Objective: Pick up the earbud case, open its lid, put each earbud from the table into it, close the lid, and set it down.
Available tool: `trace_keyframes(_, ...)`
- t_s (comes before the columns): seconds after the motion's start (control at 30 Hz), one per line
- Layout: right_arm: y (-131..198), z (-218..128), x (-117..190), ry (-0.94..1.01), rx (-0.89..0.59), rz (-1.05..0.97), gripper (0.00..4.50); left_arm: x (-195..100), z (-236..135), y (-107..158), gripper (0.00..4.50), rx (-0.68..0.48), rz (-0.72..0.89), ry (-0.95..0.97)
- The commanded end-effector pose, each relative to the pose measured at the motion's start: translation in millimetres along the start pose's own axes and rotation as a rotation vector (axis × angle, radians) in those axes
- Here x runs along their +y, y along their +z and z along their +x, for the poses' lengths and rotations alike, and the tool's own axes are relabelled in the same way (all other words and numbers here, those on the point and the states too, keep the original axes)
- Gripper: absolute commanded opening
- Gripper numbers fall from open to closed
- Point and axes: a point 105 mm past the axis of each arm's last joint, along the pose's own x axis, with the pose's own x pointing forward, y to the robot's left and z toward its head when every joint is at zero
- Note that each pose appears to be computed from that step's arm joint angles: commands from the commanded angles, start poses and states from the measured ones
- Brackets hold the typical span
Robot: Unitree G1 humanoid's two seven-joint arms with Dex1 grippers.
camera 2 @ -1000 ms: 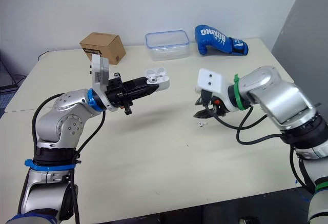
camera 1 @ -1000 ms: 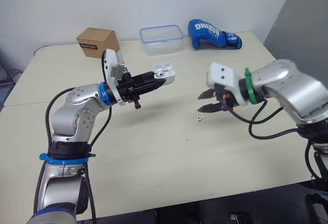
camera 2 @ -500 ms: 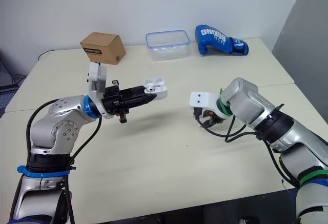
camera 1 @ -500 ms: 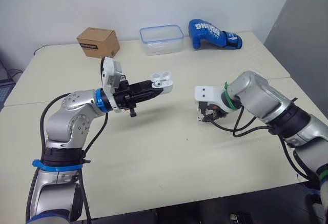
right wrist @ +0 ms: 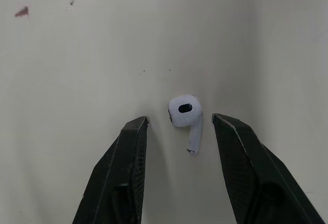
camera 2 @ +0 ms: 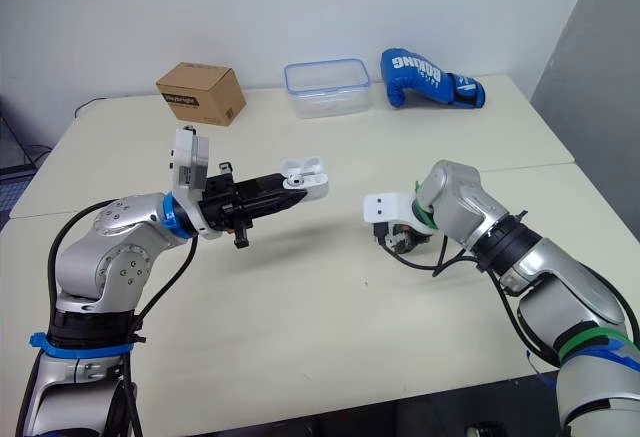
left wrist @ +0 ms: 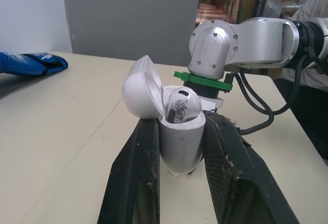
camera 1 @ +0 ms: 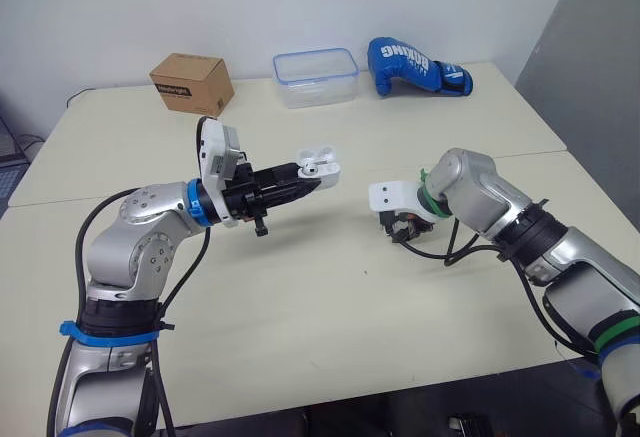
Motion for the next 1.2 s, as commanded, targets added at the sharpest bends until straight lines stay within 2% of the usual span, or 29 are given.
trace_keyframes(0.03, 2.6, -7.1, -6.9, -0.025, 0.000, -0.031, 2.06, -4.8, -1.8, 14.8, 0.79, -0.032, 0.051, -0.005)
trace_keyframes(0.73, 9.4, -2.7, -7.3, -0.007, 0.004, -0.059, 2.06, -4.5, -1.7, 13.3, 0.79, -0.032, 0.051, 0.012)
trace_keyframes(0.87, 10.0, -2.5, -7.1, -0.003, 0.008, -0.063, 1.15, -4.1, -1.2, 12.8, 0.79, -0.033, 0.050, 0.013)
trace_keyframes(1.13, 10.9, -2.5, -7.1, -0.001, 0.011, -0.066, 1.15, -4.0, -1.0, 12.6, 0.79, -0.033, 0.050, 0.015)
trace_keyframes(1.2, 10.6, -2.6, -7.3, -0.001, 0.012, -0.066, 0.53, -3.8, -0.7, 12.6, 0.79, -0.033, 0.050, 0.015)
